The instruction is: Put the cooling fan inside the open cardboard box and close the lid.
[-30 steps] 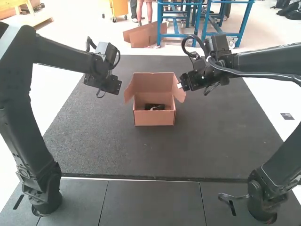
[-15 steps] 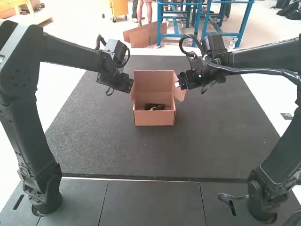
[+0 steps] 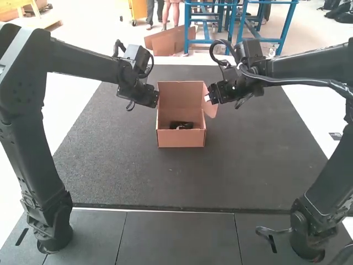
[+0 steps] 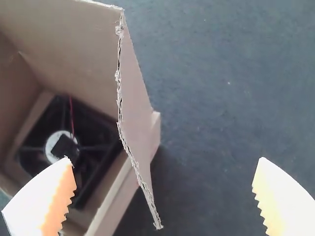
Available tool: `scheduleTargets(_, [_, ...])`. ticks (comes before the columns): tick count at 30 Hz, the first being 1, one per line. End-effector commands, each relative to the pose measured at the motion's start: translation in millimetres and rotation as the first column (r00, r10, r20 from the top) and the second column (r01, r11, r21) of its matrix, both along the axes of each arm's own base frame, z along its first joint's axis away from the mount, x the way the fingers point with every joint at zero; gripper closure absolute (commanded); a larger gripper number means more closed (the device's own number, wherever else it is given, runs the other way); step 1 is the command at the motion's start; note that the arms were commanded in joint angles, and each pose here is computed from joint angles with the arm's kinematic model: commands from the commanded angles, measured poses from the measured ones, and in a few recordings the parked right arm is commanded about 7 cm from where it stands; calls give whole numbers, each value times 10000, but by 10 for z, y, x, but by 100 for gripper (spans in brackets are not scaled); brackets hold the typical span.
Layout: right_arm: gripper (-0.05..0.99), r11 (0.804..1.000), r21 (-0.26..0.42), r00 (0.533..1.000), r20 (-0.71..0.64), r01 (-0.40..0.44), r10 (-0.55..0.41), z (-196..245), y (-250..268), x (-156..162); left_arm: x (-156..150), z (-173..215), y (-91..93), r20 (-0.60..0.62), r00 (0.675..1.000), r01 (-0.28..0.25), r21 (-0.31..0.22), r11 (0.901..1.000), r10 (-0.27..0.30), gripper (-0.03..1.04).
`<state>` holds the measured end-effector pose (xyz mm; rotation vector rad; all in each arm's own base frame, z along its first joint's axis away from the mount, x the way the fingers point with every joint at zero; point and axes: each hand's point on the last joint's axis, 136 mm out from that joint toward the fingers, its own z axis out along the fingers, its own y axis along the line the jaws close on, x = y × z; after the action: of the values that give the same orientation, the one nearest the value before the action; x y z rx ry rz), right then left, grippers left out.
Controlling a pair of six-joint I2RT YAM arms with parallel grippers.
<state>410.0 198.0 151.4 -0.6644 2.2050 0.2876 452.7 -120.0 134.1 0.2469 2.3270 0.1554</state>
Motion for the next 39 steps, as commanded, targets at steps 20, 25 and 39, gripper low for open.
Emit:
scheduleTargets(20, [27,9972,620,9991,-31,414,-412,80,40,165,77,297,-337,449,9981,484,-1169,9920,-434,4])
scheduleTargets(25, [45,9962,766,9991,-101,413,-406,84,57,158,45,248,-315,248,9988,446,-1095,9930,-422,4])
scheduleTargets(39, [76,9881,1535,9997,-226,40,-6,188,219,124,16,245,-303,116,9992,401,-1081,9933,-391,4])
